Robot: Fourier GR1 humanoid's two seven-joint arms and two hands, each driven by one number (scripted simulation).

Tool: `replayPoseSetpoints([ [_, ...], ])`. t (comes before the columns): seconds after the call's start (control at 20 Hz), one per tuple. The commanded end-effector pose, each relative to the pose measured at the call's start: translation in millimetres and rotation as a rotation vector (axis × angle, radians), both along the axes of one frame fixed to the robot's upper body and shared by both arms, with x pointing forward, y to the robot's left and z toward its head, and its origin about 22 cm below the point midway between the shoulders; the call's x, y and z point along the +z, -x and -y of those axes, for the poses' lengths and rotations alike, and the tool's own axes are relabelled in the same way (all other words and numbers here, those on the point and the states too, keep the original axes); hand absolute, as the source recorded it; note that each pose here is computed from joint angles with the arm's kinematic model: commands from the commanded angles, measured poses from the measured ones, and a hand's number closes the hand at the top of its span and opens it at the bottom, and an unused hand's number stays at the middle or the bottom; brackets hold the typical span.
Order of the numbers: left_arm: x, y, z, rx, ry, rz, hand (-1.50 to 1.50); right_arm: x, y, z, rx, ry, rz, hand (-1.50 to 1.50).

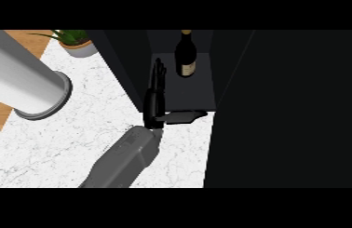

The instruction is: Pick up the wine, place it into the cabinet and close the cabinet

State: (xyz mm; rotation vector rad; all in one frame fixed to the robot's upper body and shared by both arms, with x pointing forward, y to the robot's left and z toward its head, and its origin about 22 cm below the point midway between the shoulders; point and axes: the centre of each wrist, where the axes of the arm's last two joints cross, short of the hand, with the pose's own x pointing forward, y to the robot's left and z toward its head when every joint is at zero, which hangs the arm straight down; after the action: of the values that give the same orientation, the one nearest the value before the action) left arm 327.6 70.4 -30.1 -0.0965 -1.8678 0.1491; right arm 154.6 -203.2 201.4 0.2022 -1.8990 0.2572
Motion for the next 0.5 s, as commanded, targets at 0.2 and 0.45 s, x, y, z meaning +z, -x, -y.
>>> replayPoseSetpoints([
  [0.2, 15.0, 71.6, 25.8, -0.003, 0.037, 0.021, -1.5, 12.2, 23.2, -1.6, -0.01, -0.014, 0.012, -1.5],
  [0.45, 34.9, 84.2, 1.3, -0.012, 0.07, 0.051, -1.5, 7.3, 18.2, 2.1, 0.003, -0.014, 0.019, -1.5],
])
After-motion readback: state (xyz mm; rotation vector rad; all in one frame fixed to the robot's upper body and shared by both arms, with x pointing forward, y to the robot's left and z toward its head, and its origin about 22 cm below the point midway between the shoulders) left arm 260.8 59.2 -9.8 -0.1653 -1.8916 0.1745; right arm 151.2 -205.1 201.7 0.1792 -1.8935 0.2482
